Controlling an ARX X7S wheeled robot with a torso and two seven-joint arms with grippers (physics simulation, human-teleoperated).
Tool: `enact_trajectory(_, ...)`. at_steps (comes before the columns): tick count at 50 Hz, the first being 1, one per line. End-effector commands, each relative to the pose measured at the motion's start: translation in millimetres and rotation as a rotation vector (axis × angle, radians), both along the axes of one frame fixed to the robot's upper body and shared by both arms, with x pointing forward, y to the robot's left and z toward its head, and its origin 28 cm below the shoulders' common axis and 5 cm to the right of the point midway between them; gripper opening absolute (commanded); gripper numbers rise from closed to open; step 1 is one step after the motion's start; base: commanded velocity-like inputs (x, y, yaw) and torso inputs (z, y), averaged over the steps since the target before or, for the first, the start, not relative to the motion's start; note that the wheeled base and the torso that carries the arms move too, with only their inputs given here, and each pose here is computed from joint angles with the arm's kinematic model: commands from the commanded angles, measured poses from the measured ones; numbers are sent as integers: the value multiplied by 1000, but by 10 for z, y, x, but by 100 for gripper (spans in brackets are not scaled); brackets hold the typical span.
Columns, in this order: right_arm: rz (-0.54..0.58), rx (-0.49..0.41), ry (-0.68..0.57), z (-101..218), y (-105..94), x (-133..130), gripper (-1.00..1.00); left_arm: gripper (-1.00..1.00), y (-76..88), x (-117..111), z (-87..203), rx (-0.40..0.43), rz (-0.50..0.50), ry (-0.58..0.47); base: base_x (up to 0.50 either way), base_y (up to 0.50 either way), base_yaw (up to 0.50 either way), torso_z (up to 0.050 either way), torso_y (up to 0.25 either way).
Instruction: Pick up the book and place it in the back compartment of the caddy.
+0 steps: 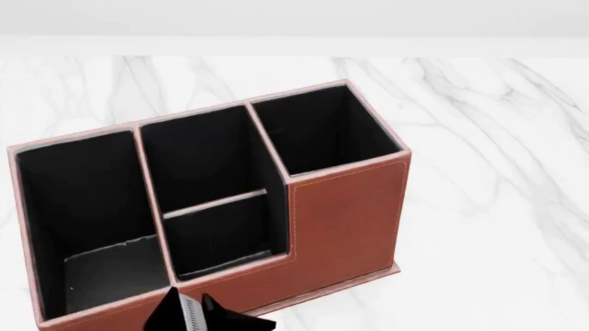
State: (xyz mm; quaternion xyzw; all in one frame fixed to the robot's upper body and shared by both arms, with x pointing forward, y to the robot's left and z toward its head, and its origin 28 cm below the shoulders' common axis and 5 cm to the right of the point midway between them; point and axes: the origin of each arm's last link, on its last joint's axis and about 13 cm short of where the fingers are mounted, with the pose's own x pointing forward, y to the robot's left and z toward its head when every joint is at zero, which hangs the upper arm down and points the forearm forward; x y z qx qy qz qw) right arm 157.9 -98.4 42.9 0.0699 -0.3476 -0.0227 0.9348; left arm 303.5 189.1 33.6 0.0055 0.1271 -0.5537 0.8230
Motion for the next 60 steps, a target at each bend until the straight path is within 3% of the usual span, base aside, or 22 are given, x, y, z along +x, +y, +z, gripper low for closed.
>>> enact_trajectory(1, 0, 0, 0, -5, 2, 4, 100, 100, -35, 17, -17, 43, -29, -4, 0, 0, 0, 0, 0)
enact_trajectory(9, 2, -2, 3, -8, 4, 6, 100, 100, -66, 19, -52, 96, -41, -32, 0, 0, 0, 0, 0)
enact_trajectory(60, 11, -7, 5, -11, 13, 4, 100, 100, -320, 250, 8, 192, -89, -70, 0, 0, 0, 0, 0)
